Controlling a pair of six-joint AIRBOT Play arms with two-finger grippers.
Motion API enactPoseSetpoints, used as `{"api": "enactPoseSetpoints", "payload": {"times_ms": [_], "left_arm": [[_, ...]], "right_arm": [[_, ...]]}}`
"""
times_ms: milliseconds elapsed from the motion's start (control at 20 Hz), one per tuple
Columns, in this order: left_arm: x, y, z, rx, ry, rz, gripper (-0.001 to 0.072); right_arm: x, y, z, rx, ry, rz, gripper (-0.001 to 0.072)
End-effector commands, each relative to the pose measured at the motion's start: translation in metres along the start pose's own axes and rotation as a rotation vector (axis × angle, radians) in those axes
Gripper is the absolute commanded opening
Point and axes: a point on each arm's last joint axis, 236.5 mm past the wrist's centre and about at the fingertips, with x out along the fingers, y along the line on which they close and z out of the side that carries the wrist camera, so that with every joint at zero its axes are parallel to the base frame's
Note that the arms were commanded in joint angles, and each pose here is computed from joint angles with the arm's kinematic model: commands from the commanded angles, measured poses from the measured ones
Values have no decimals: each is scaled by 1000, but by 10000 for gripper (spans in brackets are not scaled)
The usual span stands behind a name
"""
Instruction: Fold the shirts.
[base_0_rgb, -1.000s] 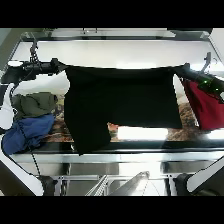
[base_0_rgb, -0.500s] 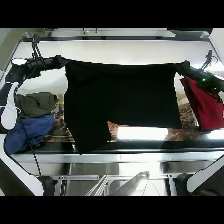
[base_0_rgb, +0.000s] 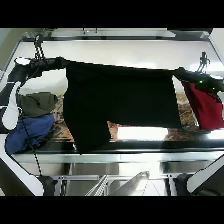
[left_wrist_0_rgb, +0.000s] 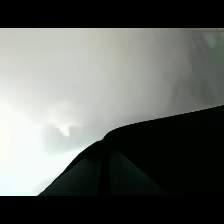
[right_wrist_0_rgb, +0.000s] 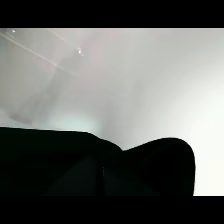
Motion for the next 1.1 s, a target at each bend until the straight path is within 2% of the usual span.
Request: {"api": "enactPoseSetpoints", "payload": {"times_ms": [0,250,450,500,550,600,650,700,950,1000,1050], "left_arm": [[1,12,-16,32,56,46,13],[7,20,-53,-3,127,56,13],[7,23,-52,-6,117,71,13],[7,23,-52,-6,117,71,14],[7,23,-52,-6,118,69,14],[7,23,-52,-9,118,69,42],[7,23,-52,-15,118,69,242],[6,22,-50,-30,118,65,288],[-28,-9,-38,-36,204,-100,288],[-39,-13,-35,-67,226,-127,288],[-51,-13,-34,-114,252,-140,288]], "right_arm": [[1,-10,-13,-47,50,-36,17],[0,-21,-19,-84,80,-82,17],[-1,-28,-19,-96,82,-112,18],[-1,-29,-18,-98,78,-120,30],[-1,-32,-16,-99,71,-129,123],[-1,-33,-15,-99,68,-134,258],[-1,-33,-15,-100,67,-136,263],[-2,-34,-16,-104,70,-139,263],[-17,-27,-15,-88,115,-139,268],[-23,-20,-15,-74,127,-119,241],[-31,-9,-14,-49,143,-85,97]]}}
